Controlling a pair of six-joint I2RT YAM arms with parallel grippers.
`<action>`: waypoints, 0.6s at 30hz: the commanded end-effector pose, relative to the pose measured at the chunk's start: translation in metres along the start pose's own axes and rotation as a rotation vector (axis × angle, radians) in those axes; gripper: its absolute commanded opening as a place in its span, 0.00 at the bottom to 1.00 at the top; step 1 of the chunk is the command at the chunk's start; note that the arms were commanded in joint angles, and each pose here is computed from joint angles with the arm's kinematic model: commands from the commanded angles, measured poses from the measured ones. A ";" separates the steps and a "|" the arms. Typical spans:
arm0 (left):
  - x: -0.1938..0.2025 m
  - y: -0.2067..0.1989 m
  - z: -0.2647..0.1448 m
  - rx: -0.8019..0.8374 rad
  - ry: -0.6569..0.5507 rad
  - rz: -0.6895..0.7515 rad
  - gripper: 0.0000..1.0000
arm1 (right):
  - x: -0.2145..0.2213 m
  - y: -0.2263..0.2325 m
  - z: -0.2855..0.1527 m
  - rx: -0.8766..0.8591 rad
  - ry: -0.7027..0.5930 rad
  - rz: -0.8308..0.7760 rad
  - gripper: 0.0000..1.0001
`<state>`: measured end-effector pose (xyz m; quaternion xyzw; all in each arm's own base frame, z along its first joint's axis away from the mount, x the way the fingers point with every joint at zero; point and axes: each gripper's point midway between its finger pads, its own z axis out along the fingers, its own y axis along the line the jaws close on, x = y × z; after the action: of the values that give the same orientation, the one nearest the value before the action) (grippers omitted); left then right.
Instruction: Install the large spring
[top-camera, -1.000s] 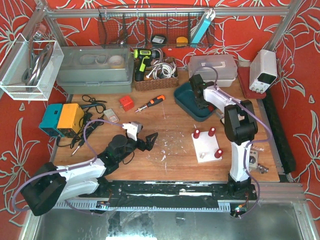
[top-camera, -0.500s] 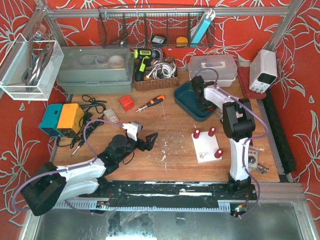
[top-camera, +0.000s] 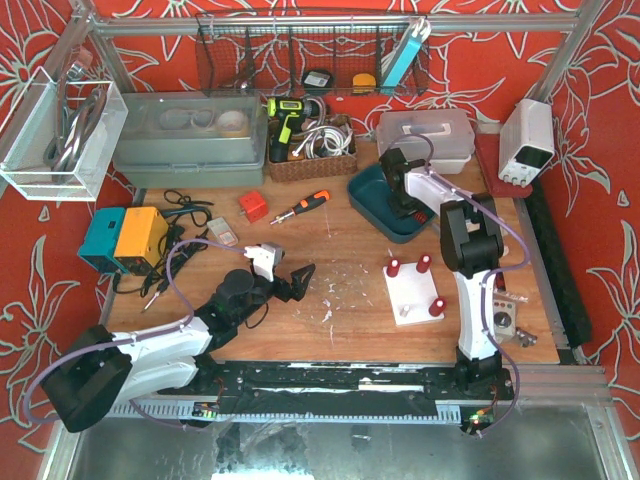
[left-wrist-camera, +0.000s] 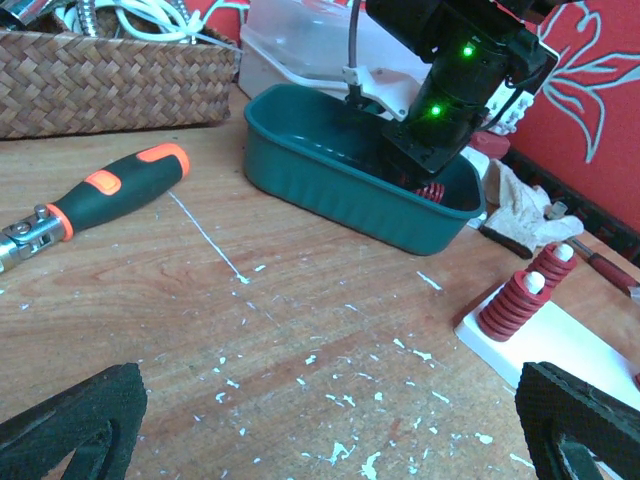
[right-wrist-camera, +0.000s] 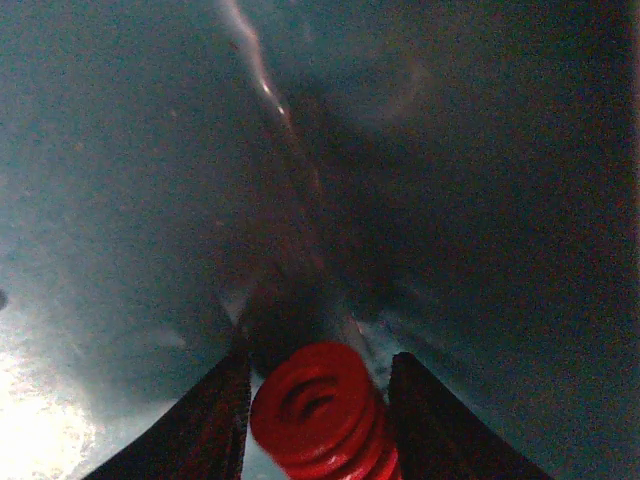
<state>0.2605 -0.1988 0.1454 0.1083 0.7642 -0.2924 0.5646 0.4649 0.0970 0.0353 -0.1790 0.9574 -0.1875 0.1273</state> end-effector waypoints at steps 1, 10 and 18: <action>-0.005 0.002 0.001 -0.009 -0.018 0.014 1.00 | 0.008 0.014 0.013 -0.061 0.054 -0.019 0.40; -0.004 0.002 0.002 -0.010 -0.013 0.015 1.00 | -0.001 0.025 0.010 -0.132 0.013 -0.011 0.29; -0.005 0.000 0.002 -0.002 -0.017 0.006 1.00 | -0.012 0.033 0.001 -0.190 -0.052 0.008 0.25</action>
<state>0.2610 -0.1988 0.1413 0.1102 0.7682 -0.2879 0.5611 0.4716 0.1101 0.0334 -0.1814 0.9623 -0.1481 0.1386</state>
